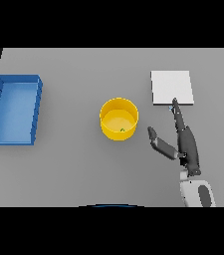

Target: Pick up the red beaker and tilt it to pour out 1 green nut into yellow bowl. Pick up the yellow bowl and place it on the metallic measuring scale.

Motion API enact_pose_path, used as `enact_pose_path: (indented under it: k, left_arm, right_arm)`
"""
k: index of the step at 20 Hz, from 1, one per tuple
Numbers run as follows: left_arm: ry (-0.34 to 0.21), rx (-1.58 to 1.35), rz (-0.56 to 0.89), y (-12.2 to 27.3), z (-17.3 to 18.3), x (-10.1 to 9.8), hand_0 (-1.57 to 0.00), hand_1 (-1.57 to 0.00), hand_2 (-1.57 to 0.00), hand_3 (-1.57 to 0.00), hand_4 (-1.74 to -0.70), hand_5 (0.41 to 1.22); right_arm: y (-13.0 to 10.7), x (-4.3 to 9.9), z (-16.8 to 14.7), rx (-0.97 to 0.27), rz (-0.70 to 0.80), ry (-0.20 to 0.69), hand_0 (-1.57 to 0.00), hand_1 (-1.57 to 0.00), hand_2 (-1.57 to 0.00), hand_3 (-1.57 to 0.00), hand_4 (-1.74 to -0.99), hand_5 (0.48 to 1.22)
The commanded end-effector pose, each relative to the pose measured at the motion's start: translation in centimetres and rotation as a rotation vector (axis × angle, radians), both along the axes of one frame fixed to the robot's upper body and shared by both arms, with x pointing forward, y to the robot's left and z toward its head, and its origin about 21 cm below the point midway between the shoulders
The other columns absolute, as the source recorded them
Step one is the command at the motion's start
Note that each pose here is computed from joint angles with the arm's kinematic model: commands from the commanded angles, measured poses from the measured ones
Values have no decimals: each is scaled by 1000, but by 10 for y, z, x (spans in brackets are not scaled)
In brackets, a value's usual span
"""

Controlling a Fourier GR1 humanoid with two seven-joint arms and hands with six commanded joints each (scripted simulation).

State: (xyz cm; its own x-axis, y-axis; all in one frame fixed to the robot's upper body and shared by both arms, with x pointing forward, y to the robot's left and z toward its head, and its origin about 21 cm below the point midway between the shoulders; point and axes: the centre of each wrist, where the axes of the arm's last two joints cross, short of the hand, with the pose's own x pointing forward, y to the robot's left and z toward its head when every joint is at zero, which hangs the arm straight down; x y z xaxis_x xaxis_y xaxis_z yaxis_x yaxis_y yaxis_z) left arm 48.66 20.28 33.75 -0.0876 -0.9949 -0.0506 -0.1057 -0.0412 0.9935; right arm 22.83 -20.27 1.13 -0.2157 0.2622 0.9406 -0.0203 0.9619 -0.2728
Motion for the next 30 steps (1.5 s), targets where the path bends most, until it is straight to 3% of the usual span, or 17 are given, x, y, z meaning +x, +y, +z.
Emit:
enact_pose_path:
  k: [1, 3, 6, 10, 12, 16, 21, 25, 27, 29, 30]
  left_arm:
    - [8, -98, 41, 16, -6, 1, -1571, -1571, -1571, -1458, -1739, 1221]
    - [16, -272, 133, 58, -30, 1, -1571, -1571, -1571, -1499, -1740, 1221]
    - [17, -454, 303, 99, -66, -3, -1571, -1571, -1571, -1534, -1740, 1221]
    - [24, -679, 497, 134, -105, -13, -1571, -1571, -1571, -1556, -1741, 1221]
    - [32, -746, 532, 145, -124, -20, -1571, -1571, -1571, -1488, -1741, 1221]
    - [63, -885, 607, 153, -166, -38, -1571, -1571, -1571, -1374, -1741, 1221]
    - [69, -982, 671, 154, -207, -77, -1571, -1571, -1571, -1389, -1741, 1221]
    - [107, -1016, 717, 140, -228, -98, -1571, -1571, -1571, -1383, -1741, 1221]
    - [134, -1029, 733, 136, -237, -110, -1571, -1571, -1571, -1384, -1741, 1076]
    - [199, -1038, 736, 136, -236, -117, -1571, -1571, -1571, -1366, -1735, 955]
    - [242, -1015, 720, 135, -237, -122, -1571, -1571, -1571, -1407, -1661, 888]
  right_arm:
    - [-2, 2, -1, 21, 16, 16, 1, 1, 1, 1, -1093, 623]
    - [-2, 4, -2, 32, 32, 11, 1, 1, 1, 1, -1081, 631]
    - [-6, 4, -2, 20, 43, 15, 1, 1, 1, 1, -1126, 651]
    - [-7, 5, -1, 23, 60, 10, 1, 1, 1, 1, -1165, 672]
    - [-9, 3, -3, 8, 62, 2, 1, 1, 1, 1, -1181, 687]
    - [-8, 5, 1, -12, 59, 8, 1, 1, 1, 1, -1194, 703]
    - [-10, 1, -5, -19, 58, 2, 1, 1, 1, 1, -1202, 699]
    - [-11, 6, -4, -17, 48, 15, 1, 1, 1, 1, -1186, 687]
    - [-7, 6, -3, -6, 61, 13, 1, 1, 1, 1, -1170, 683]
    - [-5, 5, -3, -8, 55, 12, 1, 1, 1, 1, -1168, 679]
    - [-9, 6, 0, -11, 55, 6, 1, 1, 1, 1, -1165, 678]
